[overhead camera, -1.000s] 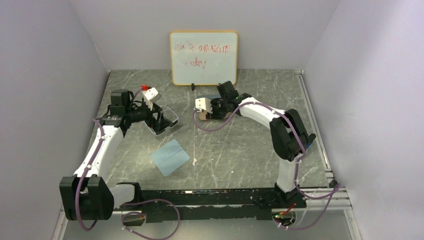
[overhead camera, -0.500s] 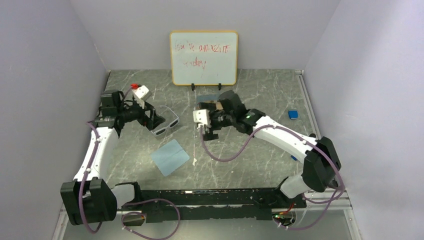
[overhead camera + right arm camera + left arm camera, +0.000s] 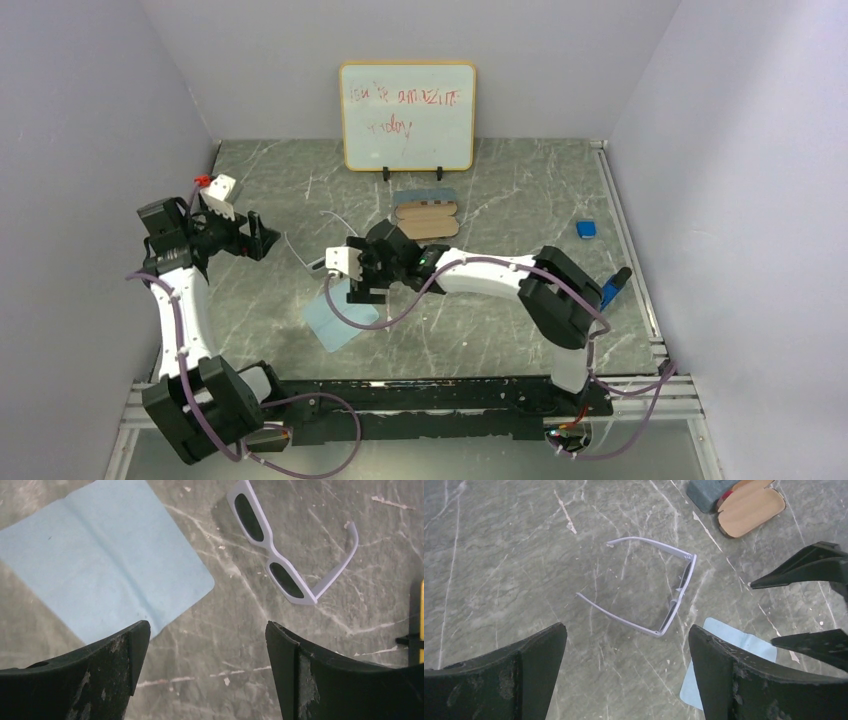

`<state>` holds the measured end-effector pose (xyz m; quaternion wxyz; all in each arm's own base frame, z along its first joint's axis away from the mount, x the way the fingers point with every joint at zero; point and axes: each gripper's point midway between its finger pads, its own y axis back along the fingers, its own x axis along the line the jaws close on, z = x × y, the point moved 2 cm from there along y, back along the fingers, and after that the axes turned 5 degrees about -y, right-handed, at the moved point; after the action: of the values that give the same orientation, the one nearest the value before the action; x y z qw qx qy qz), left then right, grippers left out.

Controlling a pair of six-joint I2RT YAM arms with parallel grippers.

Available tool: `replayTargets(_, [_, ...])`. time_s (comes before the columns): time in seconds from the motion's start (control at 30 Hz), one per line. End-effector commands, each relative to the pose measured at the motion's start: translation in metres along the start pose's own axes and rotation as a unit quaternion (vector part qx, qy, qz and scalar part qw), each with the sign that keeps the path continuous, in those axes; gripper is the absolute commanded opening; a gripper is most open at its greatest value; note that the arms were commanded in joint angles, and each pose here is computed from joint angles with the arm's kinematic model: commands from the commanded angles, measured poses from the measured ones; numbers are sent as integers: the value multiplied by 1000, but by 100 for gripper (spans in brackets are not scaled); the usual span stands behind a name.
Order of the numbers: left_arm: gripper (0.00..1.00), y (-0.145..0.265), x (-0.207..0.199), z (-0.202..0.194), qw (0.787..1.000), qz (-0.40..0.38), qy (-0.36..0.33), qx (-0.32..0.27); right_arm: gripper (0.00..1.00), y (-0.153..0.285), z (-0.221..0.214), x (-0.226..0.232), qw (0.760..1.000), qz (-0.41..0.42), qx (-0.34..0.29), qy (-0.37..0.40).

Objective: Organize the sunglasses
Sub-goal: Adjust the sunglasses case at the center of the board, then adjust the glasses cleaning cloth at the center of the board.

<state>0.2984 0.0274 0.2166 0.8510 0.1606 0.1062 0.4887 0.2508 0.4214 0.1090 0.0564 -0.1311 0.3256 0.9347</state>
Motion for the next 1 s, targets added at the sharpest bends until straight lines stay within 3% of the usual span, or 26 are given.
replayTargets(0.0, [96,9,-7,0,1000,7,-24,-11,90,-13,29,-26,993,-104,-37,-38])
replayTargets(0.53, [96,8,-7,-4,1000,3,-13,-21,92,-57,-15,-39,982,-172,29,-74])
replayTargets(0.8, [96,8,-9,-5,1000,-4,-10,-23,92,-54,-36,-35,979,-180,56,-74])
replayTargets(0.97, [96,8,-11,-4,1000,-10,-12,-25,92,-29,-55,-41,973,-200,82,-78])
